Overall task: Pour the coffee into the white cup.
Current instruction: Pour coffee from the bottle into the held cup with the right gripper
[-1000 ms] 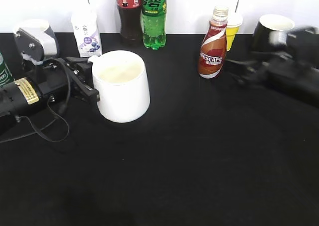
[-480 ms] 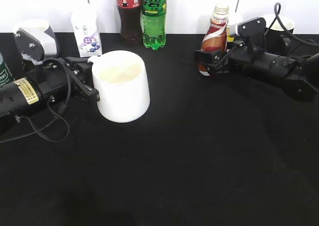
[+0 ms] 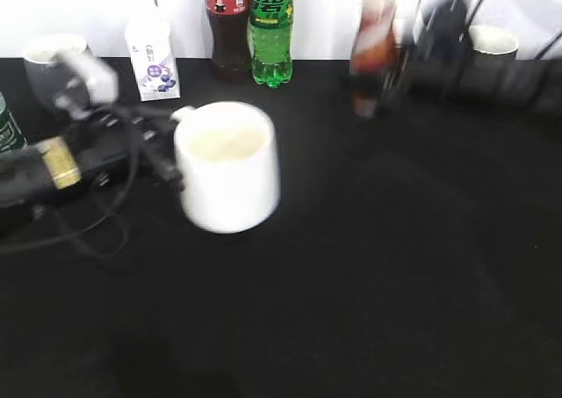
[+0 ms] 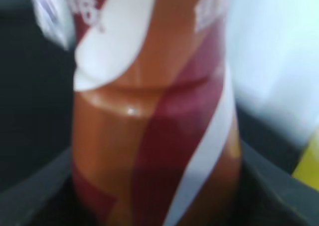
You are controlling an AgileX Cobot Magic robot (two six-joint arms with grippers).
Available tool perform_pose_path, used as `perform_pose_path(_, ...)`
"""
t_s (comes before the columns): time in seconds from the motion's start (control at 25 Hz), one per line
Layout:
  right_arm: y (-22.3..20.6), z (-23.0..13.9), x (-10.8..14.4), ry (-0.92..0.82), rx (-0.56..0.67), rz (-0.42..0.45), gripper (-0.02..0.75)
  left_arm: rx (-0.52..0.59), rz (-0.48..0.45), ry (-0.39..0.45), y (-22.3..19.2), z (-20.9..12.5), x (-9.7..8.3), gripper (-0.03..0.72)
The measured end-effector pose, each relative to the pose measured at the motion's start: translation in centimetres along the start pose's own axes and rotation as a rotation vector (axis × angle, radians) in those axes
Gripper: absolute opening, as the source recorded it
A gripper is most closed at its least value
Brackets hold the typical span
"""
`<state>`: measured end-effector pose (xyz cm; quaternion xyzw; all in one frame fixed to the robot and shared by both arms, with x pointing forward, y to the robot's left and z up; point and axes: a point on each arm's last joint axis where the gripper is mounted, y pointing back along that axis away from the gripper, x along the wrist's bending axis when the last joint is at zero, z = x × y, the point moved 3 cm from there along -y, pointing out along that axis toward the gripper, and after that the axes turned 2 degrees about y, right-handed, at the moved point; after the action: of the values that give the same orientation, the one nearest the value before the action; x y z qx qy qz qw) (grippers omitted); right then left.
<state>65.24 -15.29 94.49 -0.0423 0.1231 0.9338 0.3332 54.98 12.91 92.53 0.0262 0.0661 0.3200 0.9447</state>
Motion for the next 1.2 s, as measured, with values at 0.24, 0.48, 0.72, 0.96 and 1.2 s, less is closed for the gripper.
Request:
perform_pose_path(0.24, 5.2, 10.2, 1.9, 0.380, -0.037, 0.075, 0.521, -0.045, -0.153, -0.052, -5.8, 4.0, -4.3, 0.055)
perform_pose_path(0.48, 6.0, 11.0, 2.0, 0.563, -0.019, 0.058, 0.521, -0.067, -0.144, -0.055, -8.3, 7.0, -4.7, 0.055)
perform_pose_path(0.72, 5.9, 10.4, 1.1, 0.903, 0.050, 0.011, 0.521, -0.034, -0.131, -0.032, -8.5, 6.7, -4.8, 0.055)
perform_pose_path(0.96, 6.0, 10.4, 1.0, 1.006, 0.056, 0.011, 0.521, -0.050, -0.117, -0.038, -9.0, 7.6, -4.5, 0.055)
perform_pose_path(1.2, 6.0, 10.4, 1.0, 1.092, 0.057, 0.012, 0.521, -0.070, -0.109, -0.037, -9.2, 8.3, -4.3, 0.055)
